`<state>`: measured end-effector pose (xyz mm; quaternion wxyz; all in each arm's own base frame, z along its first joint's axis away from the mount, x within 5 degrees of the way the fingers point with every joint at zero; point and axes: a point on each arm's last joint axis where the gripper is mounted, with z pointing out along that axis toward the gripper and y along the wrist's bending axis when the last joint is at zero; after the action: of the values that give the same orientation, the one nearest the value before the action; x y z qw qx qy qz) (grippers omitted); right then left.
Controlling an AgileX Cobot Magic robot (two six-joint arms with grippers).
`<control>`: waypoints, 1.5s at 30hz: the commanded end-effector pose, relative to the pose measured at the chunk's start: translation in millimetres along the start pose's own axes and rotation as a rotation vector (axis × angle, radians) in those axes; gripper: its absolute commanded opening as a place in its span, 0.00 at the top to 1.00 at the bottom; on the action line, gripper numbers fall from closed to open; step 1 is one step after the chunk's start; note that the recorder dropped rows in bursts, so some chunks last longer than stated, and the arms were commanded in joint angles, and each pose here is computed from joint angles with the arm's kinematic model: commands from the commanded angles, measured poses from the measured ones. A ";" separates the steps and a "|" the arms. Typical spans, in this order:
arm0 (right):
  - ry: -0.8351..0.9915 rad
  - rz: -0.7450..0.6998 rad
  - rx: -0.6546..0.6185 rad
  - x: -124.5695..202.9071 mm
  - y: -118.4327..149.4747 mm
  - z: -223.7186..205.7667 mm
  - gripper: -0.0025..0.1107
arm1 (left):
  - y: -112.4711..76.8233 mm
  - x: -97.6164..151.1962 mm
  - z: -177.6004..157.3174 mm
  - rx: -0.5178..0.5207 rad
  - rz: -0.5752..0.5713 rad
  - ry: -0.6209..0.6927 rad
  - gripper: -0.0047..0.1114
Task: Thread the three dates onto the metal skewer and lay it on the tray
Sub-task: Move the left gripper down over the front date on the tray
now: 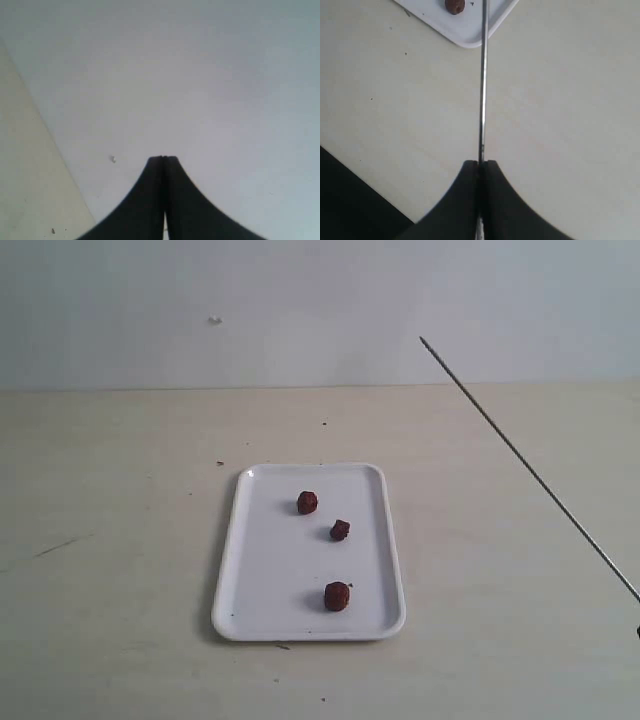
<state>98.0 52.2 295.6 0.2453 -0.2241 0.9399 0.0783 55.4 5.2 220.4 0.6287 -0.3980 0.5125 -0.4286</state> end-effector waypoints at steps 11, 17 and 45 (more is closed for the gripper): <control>-0.032 -0.021 0.005 -2.5 -0.3 0.3 0.98 | -52.4 -20.7 32.6 0.126 0.348 -0.130 0.96; -0.033 -0.020 0.003 -2.6 -0.2 0.3 0.98 | -111.0 -13.7 96.9 0.220 0.882 0.057 0.96; -0.058 0.055 0.000 -5.3 -0.1 0.6 0.98 | -46.9 -33.2 294.7 -0.558 2.054 0.479 0.96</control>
<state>101.3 53.6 297.8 0.2649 -0.1982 0.9394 0.0896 337.8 30.8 326.0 0.5012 0.2048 0.7695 0.3388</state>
